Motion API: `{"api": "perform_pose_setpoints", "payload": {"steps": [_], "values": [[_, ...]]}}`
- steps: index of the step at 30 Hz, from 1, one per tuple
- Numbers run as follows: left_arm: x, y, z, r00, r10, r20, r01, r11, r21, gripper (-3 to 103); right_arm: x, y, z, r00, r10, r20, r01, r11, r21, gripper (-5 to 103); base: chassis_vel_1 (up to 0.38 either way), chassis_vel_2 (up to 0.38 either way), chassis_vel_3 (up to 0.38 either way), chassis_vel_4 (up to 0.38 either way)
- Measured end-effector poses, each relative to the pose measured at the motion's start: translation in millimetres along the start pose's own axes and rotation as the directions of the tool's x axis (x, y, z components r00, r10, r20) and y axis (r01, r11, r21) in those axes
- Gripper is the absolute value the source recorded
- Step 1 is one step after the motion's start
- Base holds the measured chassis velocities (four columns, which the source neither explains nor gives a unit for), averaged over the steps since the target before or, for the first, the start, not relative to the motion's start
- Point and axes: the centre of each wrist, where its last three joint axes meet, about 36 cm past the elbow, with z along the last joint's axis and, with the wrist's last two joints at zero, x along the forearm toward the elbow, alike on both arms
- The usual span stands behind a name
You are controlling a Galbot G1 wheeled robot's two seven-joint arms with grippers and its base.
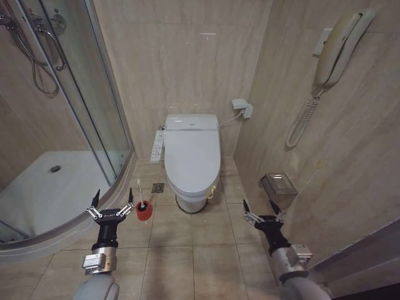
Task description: Open the toilet lid, clean the toilet bowl with a toilet brush, close the toilet lid, and flush.
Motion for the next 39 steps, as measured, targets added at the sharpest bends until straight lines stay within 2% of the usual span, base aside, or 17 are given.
{"api": "perform_pose_setpoints", "payload": {"steps": [4,12,28,39], "values": [[0,0.0,0,1.0,0.0,0.0,0.0,1.0,0.0,100,-10,2,-1,1.0,0.005,0.03,-0.005,1.0,-0.009,100,0.0,0.0,0.0,0.0],[0,0.0,0,1.0,0.0,0.0,0.0,1.0,0.0,100,-14,-20,-15,0.996,0.05,0.08,-0.05,0.999,-0.005,100,0.0,0.0,0.0,0.0],[0,0.0,0,1.0,0.0,0.0,0.0,1.0,0.0,100,4,-16,-23,0.994,0.066,0.093,-0.063,0.998,-0.028,100,0.0,0.0,0.0,0.0],[0,0.0,0,1.0,0.0,0.0,0.0,1.0,0.0,100,5,-23,-20,0.99,0.094,0.102,-0.091,0.995,-0.037,100,0.0,0.0,0.0,0.0]]}}
